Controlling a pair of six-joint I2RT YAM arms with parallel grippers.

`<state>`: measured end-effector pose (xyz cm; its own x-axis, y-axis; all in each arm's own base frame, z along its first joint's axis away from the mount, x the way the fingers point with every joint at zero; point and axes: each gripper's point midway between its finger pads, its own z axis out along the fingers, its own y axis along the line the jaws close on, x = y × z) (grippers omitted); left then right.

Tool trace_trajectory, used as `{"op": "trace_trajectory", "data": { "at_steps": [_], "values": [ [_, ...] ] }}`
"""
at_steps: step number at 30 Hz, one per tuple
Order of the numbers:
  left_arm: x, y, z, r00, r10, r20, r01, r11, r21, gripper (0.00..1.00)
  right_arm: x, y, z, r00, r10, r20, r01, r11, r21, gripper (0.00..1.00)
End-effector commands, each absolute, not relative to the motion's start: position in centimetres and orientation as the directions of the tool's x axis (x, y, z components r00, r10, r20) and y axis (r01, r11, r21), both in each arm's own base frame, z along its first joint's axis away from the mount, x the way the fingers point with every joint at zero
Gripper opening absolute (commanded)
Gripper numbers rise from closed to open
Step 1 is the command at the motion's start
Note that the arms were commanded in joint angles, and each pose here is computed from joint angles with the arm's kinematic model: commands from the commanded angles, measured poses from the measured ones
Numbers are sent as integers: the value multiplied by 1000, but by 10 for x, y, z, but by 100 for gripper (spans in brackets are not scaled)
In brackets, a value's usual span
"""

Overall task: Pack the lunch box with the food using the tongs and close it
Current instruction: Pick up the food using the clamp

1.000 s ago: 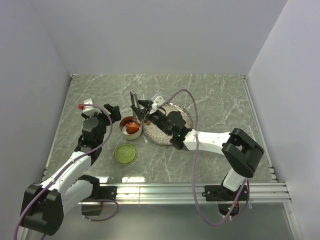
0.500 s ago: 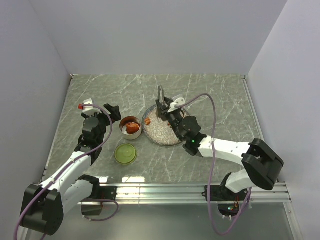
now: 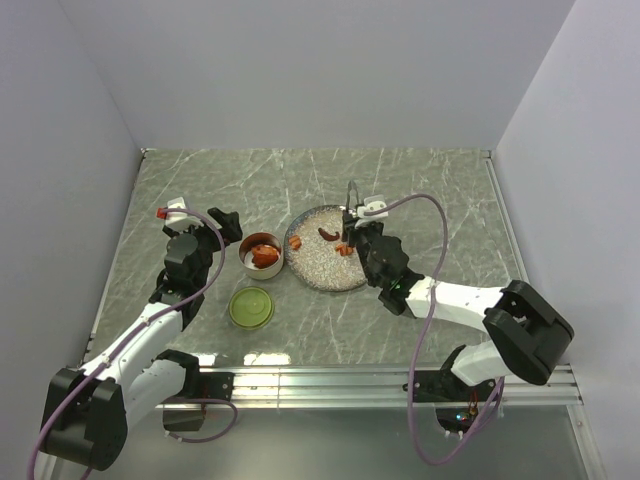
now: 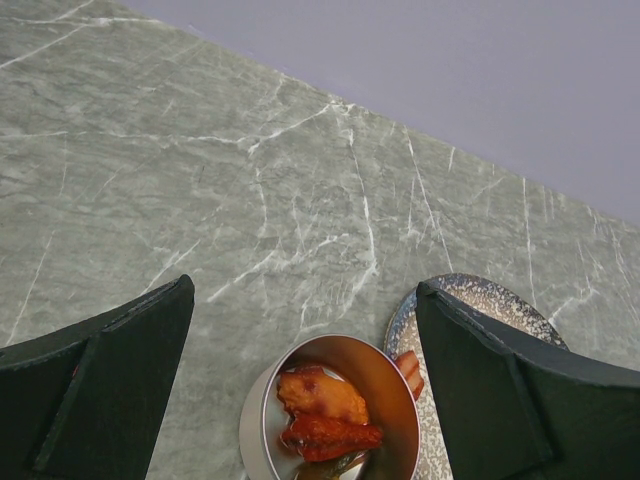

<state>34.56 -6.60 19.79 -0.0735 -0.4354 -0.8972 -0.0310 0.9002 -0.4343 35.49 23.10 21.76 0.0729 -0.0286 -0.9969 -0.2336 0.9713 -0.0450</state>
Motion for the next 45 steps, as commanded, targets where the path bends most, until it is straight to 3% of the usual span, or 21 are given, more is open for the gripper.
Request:
{"op": "trace_trajectory", "data": {
  "at_steps": [1, 32, 41, 45],
  "values": [
    [348, -67, 209, -37, -460, -887, -16, 888, -459, 99, 354, 223, 231, 105, 47, -993, -225, 974, 22, 49],
    [349, -68, 208, -40, -459, -888, -16, 889, -459, 99, 363, 238, 215, 82, 63, -995, -265, 963, 40, 50],
    [349, -67, 208, -40, -459, -888, -16, 889, -459, 100, 360, 237, 232, 110, 65, -992, -277, 960, 32, 32],
    [349, -67, 208, -39, -459, -888, -17, 888, -459, 99, 355, 243, 251, 141, 63, -988, -306, 952, 18, 29]
  ]
}}
